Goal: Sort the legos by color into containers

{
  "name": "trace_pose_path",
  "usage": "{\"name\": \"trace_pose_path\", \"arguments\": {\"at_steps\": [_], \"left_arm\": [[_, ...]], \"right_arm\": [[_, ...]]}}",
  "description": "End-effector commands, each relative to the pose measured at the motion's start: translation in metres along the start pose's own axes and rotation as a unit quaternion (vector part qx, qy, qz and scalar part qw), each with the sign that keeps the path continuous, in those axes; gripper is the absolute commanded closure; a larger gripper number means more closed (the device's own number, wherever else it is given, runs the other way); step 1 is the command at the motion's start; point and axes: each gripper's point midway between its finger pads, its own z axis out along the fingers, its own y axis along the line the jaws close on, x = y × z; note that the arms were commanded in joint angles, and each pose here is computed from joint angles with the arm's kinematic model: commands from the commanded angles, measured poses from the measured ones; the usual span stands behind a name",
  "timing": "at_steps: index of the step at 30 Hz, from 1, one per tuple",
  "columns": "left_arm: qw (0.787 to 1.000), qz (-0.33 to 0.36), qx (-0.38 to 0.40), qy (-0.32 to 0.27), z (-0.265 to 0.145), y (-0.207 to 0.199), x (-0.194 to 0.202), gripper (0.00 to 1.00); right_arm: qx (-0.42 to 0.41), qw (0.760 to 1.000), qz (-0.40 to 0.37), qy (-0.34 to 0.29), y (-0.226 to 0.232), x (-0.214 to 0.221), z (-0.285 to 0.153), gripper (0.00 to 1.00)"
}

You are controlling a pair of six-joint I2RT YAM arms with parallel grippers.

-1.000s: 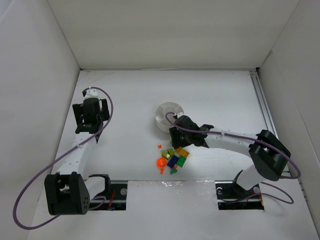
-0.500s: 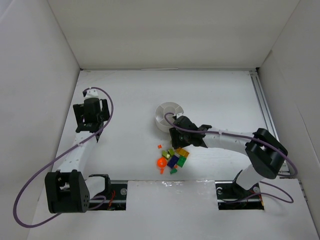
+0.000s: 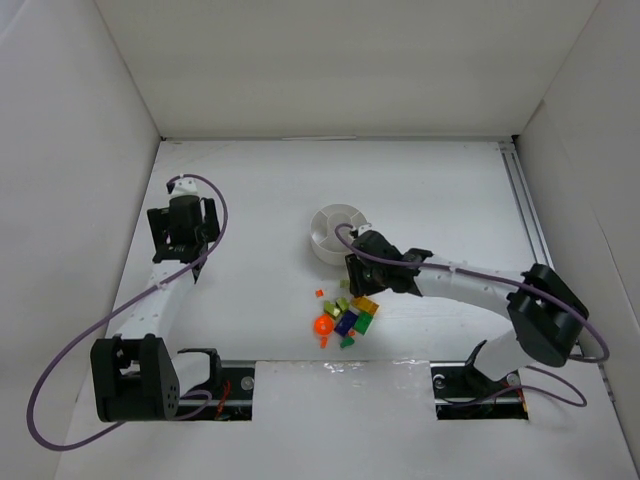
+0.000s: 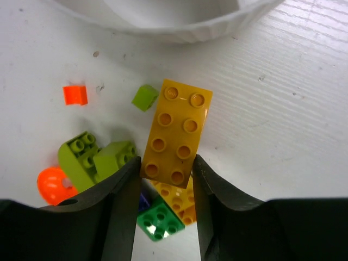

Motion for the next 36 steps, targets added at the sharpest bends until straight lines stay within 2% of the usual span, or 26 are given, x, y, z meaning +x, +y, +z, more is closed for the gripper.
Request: {"name": "trace_pose_path", "arguments": {"at_steps": [1, 6, 8, 14, 20, 24, 29, 30, 33, 35, 36], "left_arm": [[1.000, -0.013, -0.004, -0.010, 0.004, 0.000, -0.005, 0.00], [0.999, -0.019, 0.022, -0.022, 0.004, -0.009, -0.015, 0.00], [0.999, -0.017, 0.022, -0.029, 0.004, -0.009, -0.018, 0.00], [0.998, -0.022, 0.038, -0.043, 0.003, -0.014, -0.027, 0.00], [0.997, -0.011, 0.054, -0.052, 0.003, -0.019, -0.032, 0.00], [0.995, -0.009, 0.084, -0.049, 0.002, -0.030, -0.034, 0.00], [0.991, -0.004, 0.128, -0.041, -0.002, -0.045, -0.032, 0.00], [0.989, -0.005, 0.142, -0.046, -0.005, -0.048, -0.034, 0.00], [0.986, -0.006, 0.155, -0.054, -0.011, -0.051, -0.039, 0.00], [0.985, -0.006, 0.166, -0.054, -0.012, -0.055, -0.039, 0.00], [0.984, -0.006, 0.171, -0.055, -0.014, -0.056, -0.037, 0.00]], "right_arm": [[-0.015, 0.999, -0.004, -0.049, 0.007, -0.033, -0.041, 0.73], [-0.005, 1.000, 0.007, -0.022, -0.017, -0.038, -0.077, 0.83], [-0.002, 0.999, 0.017, -0.047, -0.025, -0.057, -0.092, 0.89], [-0.004, 0.999, -0.013, -0.048, -0.046, -0.084, -0.117, 0.93], [-0.031, 0.987, -0.152, -0.038, -0.053, -0.103, -0.149, 0.93], [-0.033, 0.974, -0.221, -0.036, -0.057, -0.113, -0.152, 0.88], [-0.041, 0.939, -0.342, 0.005, -0.049, -0.107, -0.142, 0.86], [-0.042, 0.935, -0.352, 0.022, -0.052, -0.103, -0.141, 0.86], [-0.032, 0.923, -0.383, 0.026, -0.052, -0.115, -0.135, 0.84], [-0.017, 0.923, -0.383, 0.017, -0.060, -0.133, -0.137, 0.84], [-0.015, 0.916, -0.398, 0.038, -0.063, -0.133, -0.128, 0.83]]}}
